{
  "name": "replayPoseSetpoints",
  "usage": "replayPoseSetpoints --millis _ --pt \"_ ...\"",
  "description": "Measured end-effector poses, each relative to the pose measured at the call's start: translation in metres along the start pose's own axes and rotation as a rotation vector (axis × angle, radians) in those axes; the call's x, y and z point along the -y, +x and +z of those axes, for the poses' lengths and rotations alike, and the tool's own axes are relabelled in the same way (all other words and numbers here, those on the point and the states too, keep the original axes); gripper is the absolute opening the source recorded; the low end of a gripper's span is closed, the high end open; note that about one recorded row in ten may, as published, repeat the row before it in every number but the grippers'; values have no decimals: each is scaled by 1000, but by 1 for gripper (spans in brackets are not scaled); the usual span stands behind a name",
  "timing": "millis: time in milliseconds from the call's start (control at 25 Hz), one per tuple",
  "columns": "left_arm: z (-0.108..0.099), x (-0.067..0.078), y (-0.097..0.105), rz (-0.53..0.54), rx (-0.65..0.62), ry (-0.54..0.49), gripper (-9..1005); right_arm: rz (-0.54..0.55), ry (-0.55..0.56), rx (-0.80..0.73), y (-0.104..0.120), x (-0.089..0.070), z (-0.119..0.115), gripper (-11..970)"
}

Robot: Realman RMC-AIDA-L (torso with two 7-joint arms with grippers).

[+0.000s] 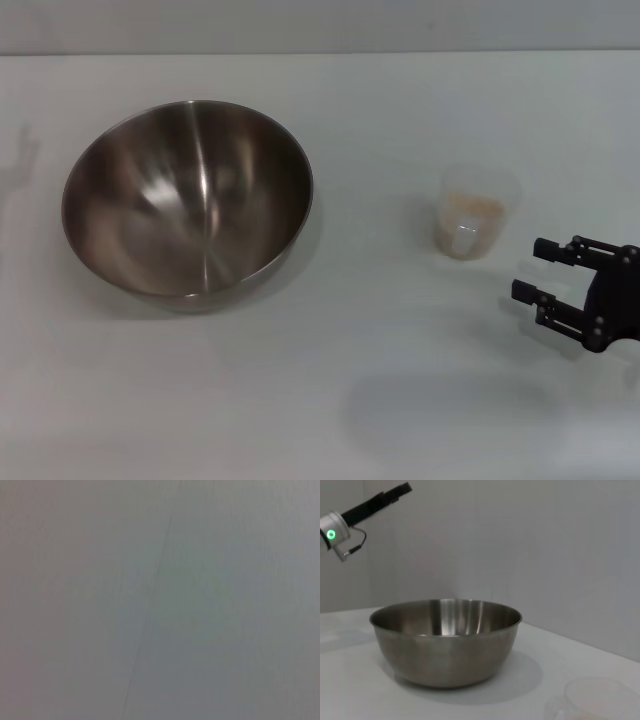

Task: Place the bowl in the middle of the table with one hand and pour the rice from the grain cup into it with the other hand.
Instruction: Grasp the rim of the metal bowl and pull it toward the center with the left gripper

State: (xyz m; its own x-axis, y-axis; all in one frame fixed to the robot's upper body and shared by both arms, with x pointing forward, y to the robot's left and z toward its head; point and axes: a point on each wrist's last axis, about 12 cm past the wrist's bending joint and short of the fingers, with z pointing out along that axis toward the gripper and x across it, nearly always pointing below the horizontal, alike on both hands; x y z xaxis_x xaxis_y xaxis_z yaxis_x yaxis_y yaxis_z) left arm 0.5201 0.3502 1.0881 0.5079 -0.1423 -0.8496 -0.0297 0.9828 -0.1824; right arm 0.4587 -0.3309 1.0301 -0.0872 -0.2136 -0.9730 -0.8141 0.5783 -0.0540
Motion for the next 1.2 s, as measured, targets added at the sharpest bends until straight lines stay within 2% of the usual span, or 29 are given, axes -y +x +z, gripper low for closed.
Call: replayPoseSetpoints --millis 320,480,520,560,640,720,760,800,960,1200 --pt "0 -1 -1 2 5 2 837 -14 -7 -13 -2 4 9 544" --pt "-3 -2 0 6 -6 -4 837 -42 28 88 -10 2 3 539" --pt "-5 -3 0 8 -10 -7 837 -60 54 140 -14 1 0 538" --pt "-7 -4 1 10 -16 -8 837 -89 142 280 -23 -1 -10 537" --pt "-9 -5 1 12 -19 -9 837 -97 181 331 -25 -2 -14 535" --pt "-12 -7 1 14 -24 -12 837 -128 313 472 -33 -1 -21 532" --pt "-14 -6 1 14 -30 -4 837 -188 446 566 -39 2 -24 531" --pt "-14 -6 1 14 -30 -4 837 -188 446 566 -39 2 -24 532" --pt "-18 4 6 15 -67 56 837 -321 647 628 -50 18 -14 534" --pt "-11 14 12 18 -115 103 837 -329 716 598 -54 35 -2 535"
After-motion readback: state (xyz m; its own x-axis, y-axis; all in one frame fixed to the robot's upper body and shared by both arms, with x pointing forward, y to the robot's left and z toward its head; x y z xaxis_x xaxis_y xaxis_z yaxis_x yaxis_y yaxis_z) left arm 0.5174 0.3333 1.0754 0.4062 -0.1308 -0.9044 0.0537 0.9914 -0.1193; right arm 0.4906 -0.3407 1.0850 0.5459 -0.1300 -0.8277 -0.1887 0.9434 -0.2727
